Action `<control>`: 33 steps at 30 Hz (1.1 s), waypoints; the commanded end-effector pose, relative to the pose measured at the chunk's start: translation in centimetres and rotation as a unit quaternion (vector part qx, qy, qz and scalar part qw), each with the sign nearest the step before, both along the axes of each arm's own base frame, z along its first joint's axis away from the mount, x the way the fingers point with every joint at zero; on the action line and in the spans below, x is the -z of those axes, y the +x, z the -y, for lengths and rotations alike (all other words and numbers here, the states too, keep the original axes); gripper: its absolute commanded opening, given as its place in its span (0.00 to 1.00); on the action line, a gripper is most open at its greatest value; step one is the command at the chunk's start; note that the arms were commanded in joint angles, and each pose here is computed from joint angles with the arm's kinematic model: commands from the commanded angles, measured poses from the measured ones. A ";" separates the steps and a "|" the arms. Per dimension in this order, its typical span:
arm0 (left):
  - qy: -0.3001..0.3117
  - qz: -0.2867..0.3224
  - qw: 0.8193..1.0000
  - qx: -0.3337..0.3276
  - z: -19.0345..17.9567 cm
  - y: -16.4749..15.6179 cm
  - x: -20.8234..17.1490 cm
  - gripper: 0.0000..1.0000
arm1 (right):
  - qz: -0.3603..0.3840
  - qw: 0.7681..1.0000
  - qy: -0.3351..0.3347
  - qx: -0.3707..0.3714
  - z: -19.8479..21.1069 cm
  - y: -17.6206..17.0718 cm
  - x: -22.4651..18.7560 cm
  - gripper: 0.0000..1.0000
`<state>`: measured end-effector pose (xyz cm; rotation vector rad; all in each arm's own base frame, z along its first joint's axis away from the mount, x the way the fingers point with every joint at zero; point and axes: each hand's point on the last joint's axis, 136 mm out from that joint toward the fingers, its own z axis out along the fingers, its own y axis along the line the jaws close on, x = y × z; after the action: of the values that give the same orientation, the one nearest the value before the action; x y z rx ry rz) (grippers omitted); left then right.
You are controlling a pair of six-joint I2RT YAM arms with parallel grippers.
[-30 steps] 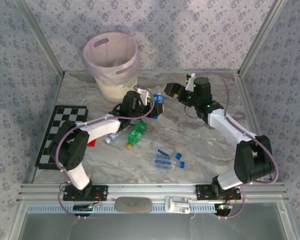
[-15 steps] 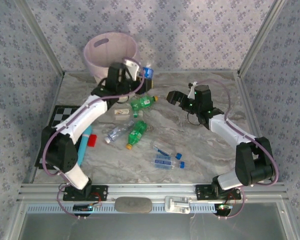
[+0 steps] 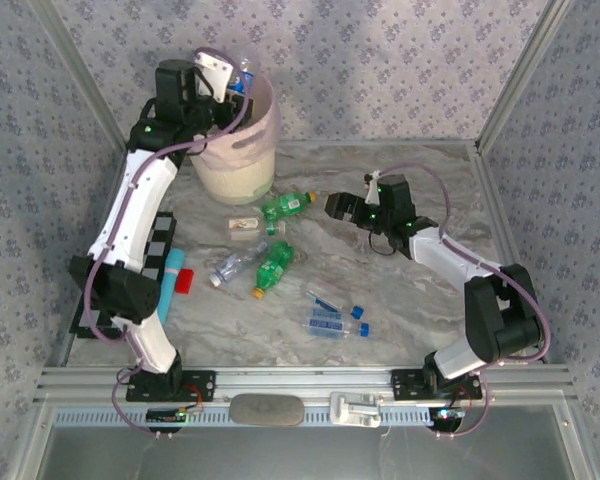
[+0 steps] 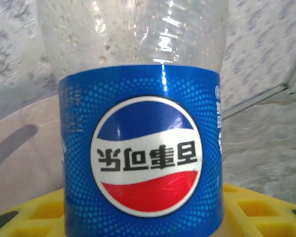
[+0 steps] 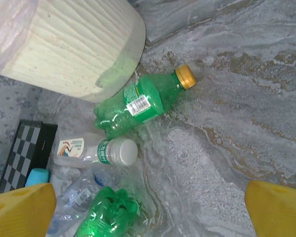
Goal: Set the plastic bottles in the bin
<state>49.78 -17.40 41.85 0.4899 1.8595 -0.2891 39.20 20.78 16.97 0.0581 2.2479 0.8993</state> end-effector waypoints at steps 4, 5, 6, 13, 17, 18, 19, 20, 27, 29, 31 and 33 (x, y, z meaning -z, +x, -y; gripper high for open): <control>0.063 -0.052 0.996 -0.035 -3.2 2.9 3.1 0.48 | 0.007 1.000 -0.019 -0.011 -0.3 0.0 -0.7 1.00; 0.067 -0.065 0.995 -0.036 -3.4 3.3 3.8 0.48 | 0.005 1.000 -0.020 -0.013 -0.3 -0.1 -0.7 1.00; 0.069 -0.076 0.994 -0.036 -3.6 3.7 4.3 0.48 | 0.005 1.000 -0.020 -0.012 -0.3 -0.1 -0.7 1.00; 0.066 -0.128 0.989 -0.038 -4.3 5.2 7.6 0.50 | 0.004 1.000 -0.024 -0.017 -0.4 -0.2 -0.9 1.00; 0.062 -0.137 0.988 -0.040 -4.5 5.5 8.4 0.51 | 0.005 1.000 -0.026 -0.017 -0.4 -0.1 -1.1 1.00; 0.062 -0.138 0.988 -0.041 -4.6 5.5 8.4 0.51 | 0.005 0.999 -0.026 -0.017 -0.4 -0.1 -1.1 1.00; 0.062 -0.139 0.988 -0.041 -4.5 5.5 8.5 0.53 | 0.006 0.999 -0.026 -0.017 -0.4 -0.1 -1.1 1.00; 0.061 -0.140 0.987 -0.042 -4.6 5.6 8.5 0.55 | 0.006 0.999 -0.026 -0.018 -0.4 -0.1 -1.2 1.00; 0.044 -0.134 0.989 -0.055 -4.7 5.6 7.7 0.93 | 0.005 0.999 -0.029 -0.022 -0.5 -0.2 -1.2 1.00; 0.037 -0.129 0.989 -0.057 -4.7 5.4 7.1 1.00 | 0.004 0.999 -0.032 -0.022 -0.5 -0.2 -1.1 1.00; 0.028 -0.125 0.990 -0.059 -4.7 5.2 6.4 1.00 | 0.004 0.999 -0.036 -0.022 -0.6 -0.3 -1.0 1.00; 0.013 -0.122 0.991 -0.055 -4.3 4.8 5.6 1.00 | 0.006 0.999 -0.043 -0.023 -0.7 -0.3 -0.9 1.00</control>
<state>55.62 -12.87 32.58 0.4106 2.1979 -0.2082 38.55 21.19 16.98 -0.0052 2.2981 0.8570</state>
